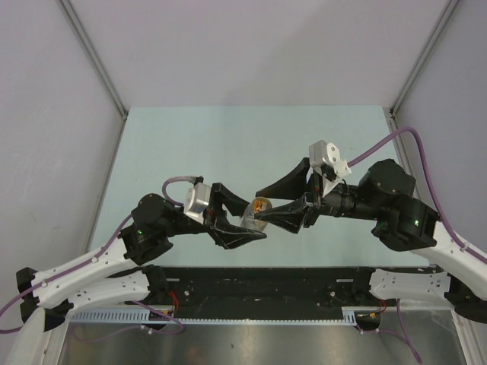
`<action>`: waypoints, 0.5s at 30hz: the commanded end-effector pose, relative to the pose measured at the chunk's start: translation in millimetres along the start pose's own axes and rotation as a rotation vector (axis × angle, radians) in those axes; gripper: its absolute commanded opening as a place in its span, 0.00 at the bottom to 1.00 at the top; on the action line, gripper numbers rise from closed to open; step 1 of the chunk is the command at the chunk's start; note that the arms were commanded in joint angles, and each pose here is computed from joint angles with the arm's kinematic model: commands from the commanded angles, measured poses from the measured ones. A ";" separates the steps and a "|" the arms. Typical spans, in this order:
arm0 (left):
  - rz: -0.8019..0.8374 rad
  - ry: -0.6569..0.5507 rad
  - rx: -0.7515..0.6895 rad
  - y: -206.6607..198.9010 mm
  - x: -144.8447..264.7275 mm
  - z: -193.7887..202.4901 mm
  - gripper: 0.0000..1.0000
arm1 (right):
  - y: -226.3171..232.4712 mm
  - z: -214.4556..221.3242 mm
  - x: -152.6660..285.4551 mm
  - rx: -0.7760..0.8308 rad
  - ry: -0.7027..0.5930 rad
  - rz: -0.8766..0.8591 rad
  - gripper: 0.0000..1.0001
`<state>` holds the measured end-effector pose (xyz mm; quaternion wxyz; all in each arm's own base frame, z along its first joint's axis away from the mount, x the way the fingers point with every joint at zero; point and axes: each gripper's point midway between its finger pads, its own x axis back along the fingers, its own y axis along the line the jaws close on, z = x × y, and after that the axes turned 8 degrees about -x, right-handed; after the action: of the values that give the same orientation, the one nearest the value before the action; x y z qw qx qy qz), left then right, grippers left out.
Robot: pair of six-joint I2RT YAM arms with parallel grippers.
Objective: Sort the pills into containers
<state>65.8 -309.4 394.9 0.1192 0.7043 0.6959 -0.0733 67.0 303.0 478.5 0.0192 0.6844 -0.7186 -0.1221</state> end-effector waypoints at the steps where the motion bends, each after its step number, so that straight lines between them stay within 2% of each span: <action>1: -0.078 -0.040 0.005 14.4 -0.8 -10.0 0.00 | 30.0 5.9 3.4 -0.013 0.031 -0.137 0.53; 6: -0.082 -0.037 0.007 15.2 -0.9 -8.1 0.01 | 32.5 6.6 4.5 -0.010 0.034 -0.146 0.59; 15: -0.077 -0.041 0.004 14.1 -0.8 -10.7 0.00 | 27.6 11.2 3.8 -0.008 0.048 -0.116 0.58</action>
<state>65.2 -309.7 394.2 0.1183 0.7053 0.6951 -0.0732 61.2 303.6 478.4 0.0166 0.6931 -0.7110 -0.1173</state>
